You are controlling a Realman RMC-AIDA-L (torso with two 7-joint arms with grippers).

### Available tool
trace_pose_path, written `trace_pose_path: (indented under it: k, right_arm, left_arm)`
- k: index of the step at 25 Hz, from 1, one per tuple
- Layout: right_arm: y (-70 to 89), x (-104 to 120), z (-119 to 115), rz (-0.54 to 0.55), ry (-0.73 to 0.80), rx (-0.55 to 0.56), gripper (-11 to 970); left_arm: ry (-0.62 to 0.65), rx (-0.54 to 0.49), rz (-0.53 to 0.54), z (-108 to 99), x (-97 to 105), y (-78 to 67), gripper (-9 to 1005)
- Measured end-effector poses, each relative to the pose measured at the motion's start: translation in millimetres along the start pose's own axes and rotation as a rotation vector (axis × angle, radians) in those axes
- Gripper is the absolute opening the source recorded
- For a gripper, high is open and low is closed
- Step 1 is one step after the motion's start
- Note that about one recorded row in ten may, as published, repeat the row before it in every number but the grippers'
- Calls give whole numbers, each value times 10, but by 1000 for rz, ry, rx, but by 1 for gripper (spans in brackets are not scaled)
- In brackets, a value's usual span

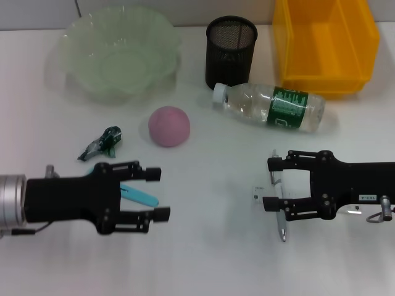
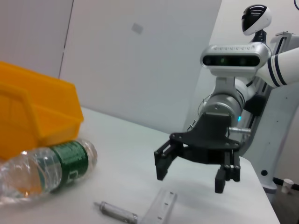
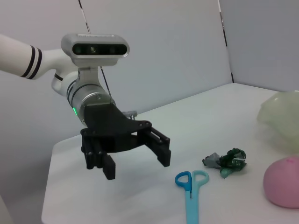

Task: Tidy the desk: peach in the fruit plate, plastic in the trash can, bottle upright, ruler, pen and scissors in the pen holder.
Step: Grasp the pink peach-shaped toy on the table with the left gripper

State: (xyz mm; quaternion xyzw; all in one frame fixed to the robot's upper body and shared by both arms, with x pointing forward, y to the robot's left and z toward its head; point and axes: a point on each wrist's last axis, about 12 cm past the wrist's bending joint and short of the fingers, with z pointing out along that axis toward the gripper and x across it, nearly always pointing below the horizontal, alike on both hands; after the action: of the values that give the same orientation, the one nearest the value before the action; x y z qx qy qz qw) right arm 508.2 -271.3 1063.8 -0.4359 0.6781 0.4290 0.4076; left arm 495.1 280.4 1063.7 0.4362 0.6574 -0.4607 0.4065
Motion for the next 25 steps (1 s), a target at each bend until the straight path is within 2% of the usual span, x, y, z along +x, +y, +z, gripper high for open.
trace_pose_path:
  k: [4,5,8,13,14,15,25]
  right_arm:
    - [4,6,1,2,-1,-1,823]
    - [6,9,-1,0,-1,0,823]
    - [6,11,-1,0,0,0,823]
    - [8,14,2,2,2,-1,823]
    - [8,14,2,2,2,-1,823]
    - [9,15,1,4,2,-1,823]
    - [17,29,-5,13,-3,4,823]
  left_arm:
    - [-41,-38,47,48,-142,89,764]
    - [-53,-75,73,93,-221,168,763]
    - [-51,-108,90,137,-270,241,760]
    - [12,-232,127,376,-401,525,754]
    - [12,-232,127,376,-401,525,753]
    - [35,-266,125,430,-409,593,752]
    - [148,-330,161,576,-392,729,741]
